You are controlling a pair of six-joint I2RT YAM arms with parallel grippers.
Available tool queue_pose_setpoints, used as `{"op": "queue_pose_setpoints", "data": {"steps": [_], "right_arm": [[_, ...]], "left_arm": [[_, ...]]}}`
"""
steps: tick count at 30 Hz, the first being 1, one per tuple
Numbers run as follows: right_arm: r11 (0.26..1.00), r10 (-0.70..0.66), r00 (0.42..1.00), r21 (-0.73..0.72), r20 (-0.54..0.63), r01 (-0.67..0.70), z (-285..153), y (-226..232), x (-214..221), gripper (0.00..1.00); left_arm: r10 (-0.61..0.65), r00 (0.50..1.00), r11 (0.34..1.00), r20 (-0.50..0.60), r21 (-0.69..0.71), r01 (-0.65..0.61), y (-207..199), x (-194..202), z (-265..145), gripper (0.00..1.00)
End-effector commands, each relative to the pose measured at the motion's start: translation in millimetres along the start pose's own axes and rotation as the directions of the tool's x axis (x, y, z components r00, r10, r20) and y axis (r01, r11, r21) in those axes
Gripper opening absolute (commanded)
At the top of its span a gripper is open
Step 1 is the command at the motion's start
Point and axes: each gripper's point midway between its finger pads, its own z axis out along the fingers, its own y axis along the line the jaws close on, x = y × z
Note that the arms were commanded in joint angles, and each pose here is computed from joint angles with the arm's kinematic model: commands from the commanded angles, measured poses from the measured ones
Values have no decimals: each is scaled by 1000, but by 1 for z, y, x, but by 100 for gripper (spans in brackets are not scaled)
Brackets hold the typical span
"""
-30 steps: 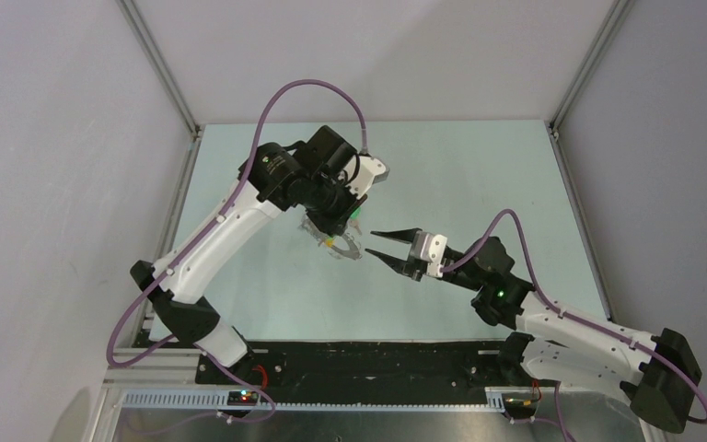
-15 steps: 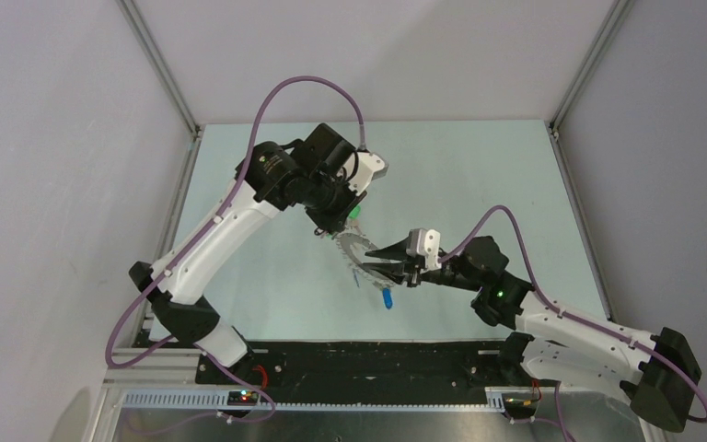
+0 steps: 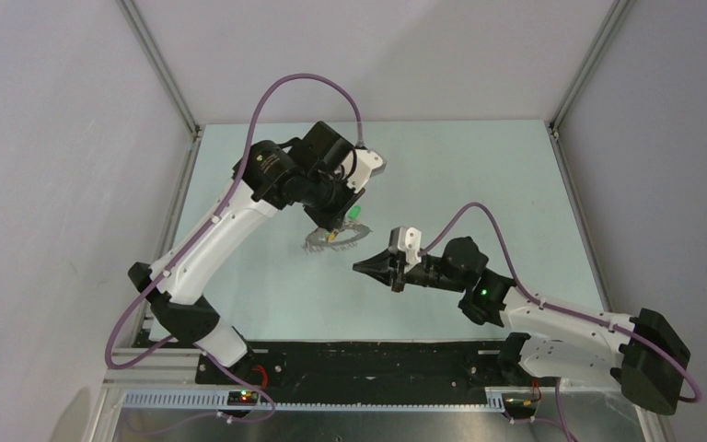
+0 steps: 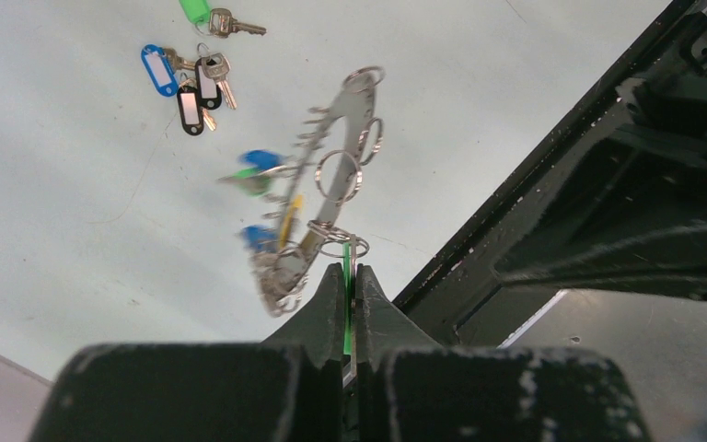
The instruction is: Remove the keys from the keyring
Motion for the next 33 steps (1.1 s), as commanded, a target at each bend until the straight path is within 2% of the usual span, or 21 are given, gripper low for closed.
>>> {"op": "queue_pose_setpoints", "data": {"steps": [1,7,9,10,11,18,24,33], "right_arm": [[993,-8,1000,120,29,5,5,-25,-9,0],[980,20,1000,199,11,-22,-3,-58,-6,0],[981,14,999,192,35,-20,-4,-59,-14,12],[982,3,999,189,42,-11,-4,-59,-17,26],[983,-8,999,184,50,-2,-4,-58,-19,31],[984,-21,999,177,36,14,8,-66,-17,28],[983,-23,999,183,39,15,14,-73,-17,31],[979,-32,999,202,32,25,11,-81,-18,31]], "left_arm": [[-8,993,1000,119,-6,9,0,-17,-26,0],[-10,992,1000,124,-3,10,-1,-16,-28,0],[-11,992,1000,122,0,11,-2,-16,-28,0],[-10,992,1000,123,1,10,-2,-16,-28,0],[-10,992,1000,124,3,10,-2,-16,-28,0],[-5,992,1000,125,5,4,-3,-16,-29,0],[-1,993,1000,121,0,1,-1,-17,-27,0],[-5,992,1000,127,8,4,-3,-18,-29,0]]}}
